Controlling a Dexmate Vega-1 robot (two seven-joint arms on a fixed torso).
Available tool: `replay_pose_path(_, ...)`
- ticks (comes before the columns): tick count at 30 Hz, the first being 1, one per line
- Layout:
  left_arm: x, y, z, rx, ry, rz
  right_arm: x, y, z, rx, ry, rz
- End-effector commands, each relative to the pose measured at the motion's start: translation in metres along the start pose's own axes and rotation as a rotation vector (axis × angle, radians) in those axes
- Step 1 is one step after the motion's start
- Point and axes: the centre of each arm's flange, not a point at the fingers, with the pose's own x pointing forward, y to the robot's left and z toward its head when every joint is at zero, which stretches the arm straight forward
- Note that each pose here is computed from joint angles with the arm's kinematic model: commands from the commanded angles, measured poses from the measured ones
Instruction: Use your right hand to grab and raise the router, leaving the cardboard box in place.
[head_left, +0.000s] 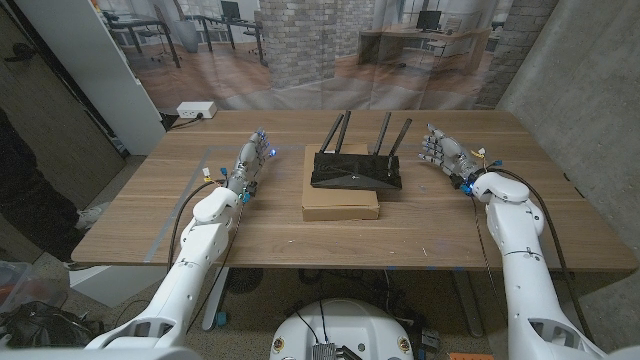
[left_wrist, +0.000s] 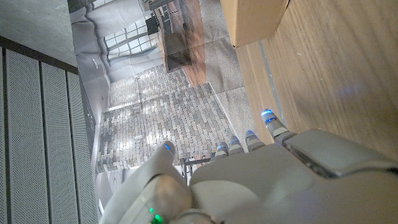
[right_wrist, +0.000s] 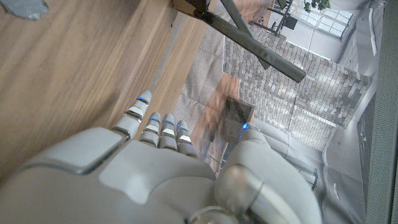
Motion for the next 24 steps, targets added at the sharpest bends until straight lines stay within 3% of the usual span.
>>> replay_pose_path(1, 0.002, 0.004, -0.003, -0.001, 0.009, 0.002, 0.002, -0.008, 0.002, 0.079, 0.070, 0.060)
replay_pose_path(24, 0.009, 0.006, -0.006, -0.003, 0.021, -0.008, -0.001, -0.025, 0.007, 0.080, 0.182, 0.119)
